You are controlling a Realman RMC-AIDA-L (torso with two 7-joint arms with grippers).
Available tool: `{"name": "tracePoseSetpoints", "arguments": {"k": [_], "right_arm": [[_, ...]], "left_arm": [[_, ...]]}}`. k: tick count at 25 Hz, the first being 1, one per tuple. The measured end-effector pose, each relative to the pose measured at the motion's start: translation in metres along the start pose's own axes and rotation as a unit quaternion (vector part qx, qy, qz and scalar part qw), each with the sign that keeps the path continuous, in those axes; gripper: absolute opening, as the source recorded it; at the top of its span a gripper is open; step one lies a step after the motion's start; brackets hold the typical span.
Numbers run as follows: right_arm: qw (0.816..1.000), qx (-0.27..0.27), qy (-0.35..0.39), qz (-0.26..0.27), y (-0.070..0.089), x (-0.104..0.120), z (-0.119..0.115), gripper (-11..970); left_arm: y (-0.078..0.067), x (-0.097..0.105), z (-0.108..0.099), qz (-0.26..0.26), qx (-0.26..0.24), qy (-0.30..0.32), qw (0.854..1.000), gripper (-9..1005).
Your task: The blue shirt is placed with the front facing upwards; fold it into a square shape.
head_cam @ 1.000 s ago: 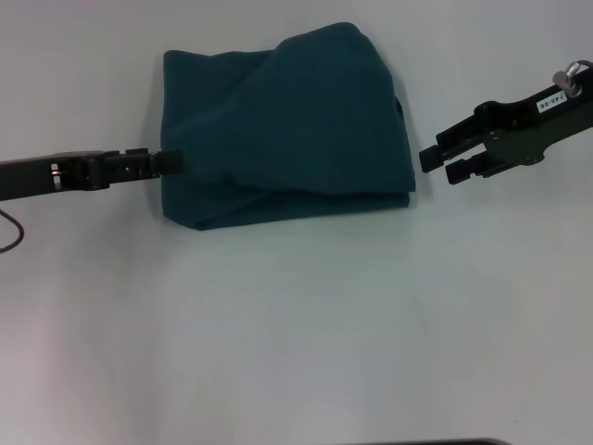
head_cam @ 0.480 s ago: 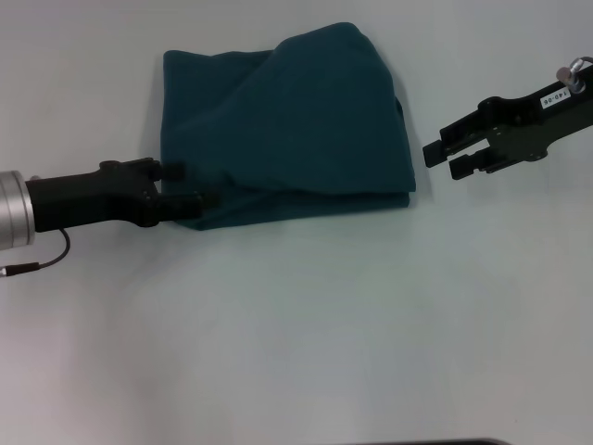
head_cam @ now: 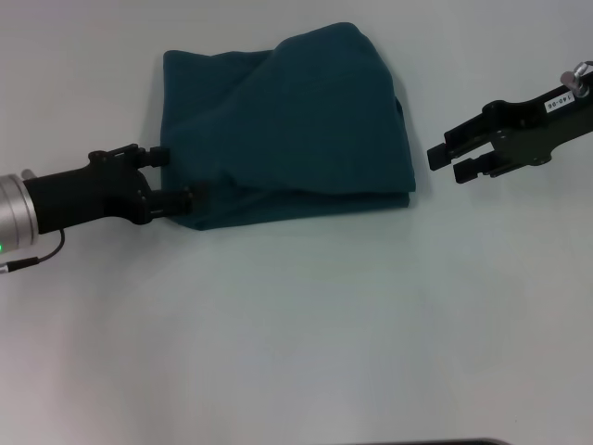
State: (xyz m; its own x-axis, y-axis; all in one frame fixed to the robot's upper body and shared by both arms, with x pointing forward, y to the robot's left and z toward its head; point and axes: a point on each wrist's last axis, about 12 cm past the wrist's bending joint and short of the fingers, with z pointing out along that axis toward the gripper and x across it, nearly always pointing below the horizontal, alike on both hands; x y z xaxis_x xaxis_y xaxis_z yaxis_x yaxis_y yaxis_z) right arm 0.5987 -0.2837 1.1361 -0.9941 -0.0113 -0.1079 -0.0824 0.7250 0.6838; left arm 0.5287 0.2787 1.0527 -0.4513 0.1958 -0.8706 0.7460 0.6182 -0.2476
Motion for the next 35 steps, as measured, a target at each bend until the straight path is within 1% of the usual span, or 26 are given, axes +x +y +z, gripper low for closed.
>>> {"name": "tracePoseSetpoints", "arguments": {"k": [14, 19, 21, 24, 25, 26, 27, 29, 30, 32, 34, 35], "right_arm": [[1.0, -0.006, 0.0, 0.004, 0.001, 0.0, 0.0, 610], [1.0, -0.008, 0.0, 0.004, 0.001, -0.001, 0.0, 613], [1.0, -0.009, -0.001, 0.003, 0.002, -0.001, 0.0, 614], [1.0, -0.01, -0.005, -0.002, 0.002, -0.002, -0.003, 616], [1.0, -0.011, -0.009, -0.007, 0.002, -0.002, -0.005, 616], [1.0, -0.012, -0.013, -0.01, 0.001, -0.003, -0.007, 617], [1.0, -0.013, -0.016, -0.014, 0.0, -0.003, -0.008, 618], [1.0, -0.013, -0.021, -0.019, -0.001, -0.004, -0.01, 619], [0.999, -0.012, -0.024, -0.021, -0.002, -0.004, -0.011, 619], [0.999, -0.01, -0.026, -0.026, -0.003, -0.004, -0.012, 621], [0.999, -0.012, -0.029, -0.033, -0.003, -0.005, -0.013, 622], [0.999, -0.013, -0.032, -0.038, -0.003, -0.005, -0.014, 622]], "left_arm": [[-0.006, 0.022, -0.003, 0.048, -0.018, -0.033, 0.998, 842], [-0.007, 0.023, -0.003, 0.047, -0.018, -0.034, 0.998, 841], [-0.007, 0.022, -0.004, 0.032, -0.015, -0.039, 0.999, 842], [-0.005, 0.01, -0.016, -0.046, 0.003, -0.079, 0.996, 842], [-0.005, 0.0, -0.025, -0.097, 0.027, -0.097, 0.99, 842], [-0.004, -0.006, -0.03, -0.122, 0.037, -0.104, 0.986, 842], [-0.004, -0.014, -0.037, -0.162, 0.062, -0.106, 0.979, 842], [-0.003, -0.029, -0.043, -0.221, 0.099, -0.092, 0.966, 842], [-0.004, -0.032, -0.043, -0.239, 0.107, -0.085, 0.961, 842], [-0.002, -0.041, -0.043, -0.302, 0.119, -0.066, 0.944, 842], [0.001, -0.046, -0.041, -0.374, 0.125, -0.05, 0.917, 842], [0.003, -0.048, -0.04, -0.403, 0.127, -0.045, 0.905, 841]]}}
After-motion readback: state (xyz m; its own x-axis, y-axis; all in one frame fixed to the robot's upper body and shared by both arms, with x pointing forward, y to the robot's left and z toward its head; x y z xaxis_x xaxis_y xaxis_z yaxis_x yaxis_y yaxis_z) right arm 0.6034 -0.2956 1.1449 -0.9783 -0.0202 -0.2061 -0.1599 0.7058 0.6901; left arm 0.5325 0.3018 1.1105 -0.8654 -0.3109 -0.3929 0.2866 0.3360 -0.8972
